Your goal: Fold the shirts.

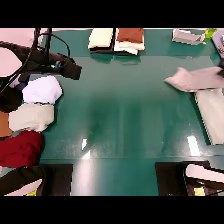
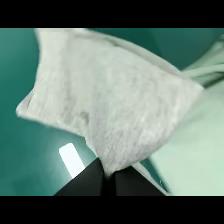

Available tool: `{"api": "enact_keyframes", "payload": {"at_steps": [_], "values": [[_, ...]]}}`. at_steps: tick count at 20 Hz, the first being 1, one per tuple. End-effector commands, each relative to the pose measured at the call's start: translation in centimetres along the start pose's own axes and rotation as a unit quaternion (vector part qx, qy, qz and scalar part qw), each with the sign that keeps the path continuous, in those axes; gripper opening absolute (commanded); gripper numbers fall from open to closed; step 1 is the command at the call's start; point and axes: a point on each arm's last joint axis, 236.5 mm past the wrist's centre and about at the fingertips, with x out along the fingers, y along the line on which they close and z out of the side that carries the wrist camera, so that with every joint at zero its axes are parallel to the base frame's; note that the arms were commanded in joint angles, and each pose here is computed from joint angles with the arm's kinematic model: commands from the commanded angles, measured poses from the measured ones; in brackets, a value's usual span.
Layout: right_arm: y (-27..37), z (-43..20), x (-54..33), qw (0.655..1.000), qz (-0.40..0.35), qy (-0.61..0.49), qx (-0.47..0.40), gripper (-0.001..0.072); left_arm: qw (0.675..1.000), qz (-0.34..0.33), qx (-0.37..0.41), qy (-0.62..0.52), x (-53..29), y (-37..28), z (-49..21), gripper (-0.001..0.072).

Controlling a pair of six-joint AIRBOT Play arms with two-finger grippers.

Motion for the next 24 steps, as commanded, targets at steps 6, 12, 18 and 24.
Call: {"api": "enact_keyframes", "payload": {"at_steps": [6,12,18,24], "values": [[-3.9,5.5,-3.4,0.989,0.054,-0.092,0.101,0.0014,1.0,-0.024,-0.012,-0.012,0.0,-1.2,0.6,0.0019],[-1.7,9.4,-10.6,0.985,0.062,-0.152,0.059,0.0014,1.0,-0.025,-0.013,-0.01,0.0,-1.2,0.5,0.0019],[-4.3,6.1,-12.1,0.994,-0.012,-0.098,0.037,0.0014,1.0,-0.025,-0.012,-0.009,0.0,-1.2,0.5,0.0019],[-12.1,-2.6,-9.9,0.986,-0.163,-0.004,0.033,0.0014,1.0,-0.025,-0.011,0.011,0.0,-1.2,-0.5,0.002]]}}
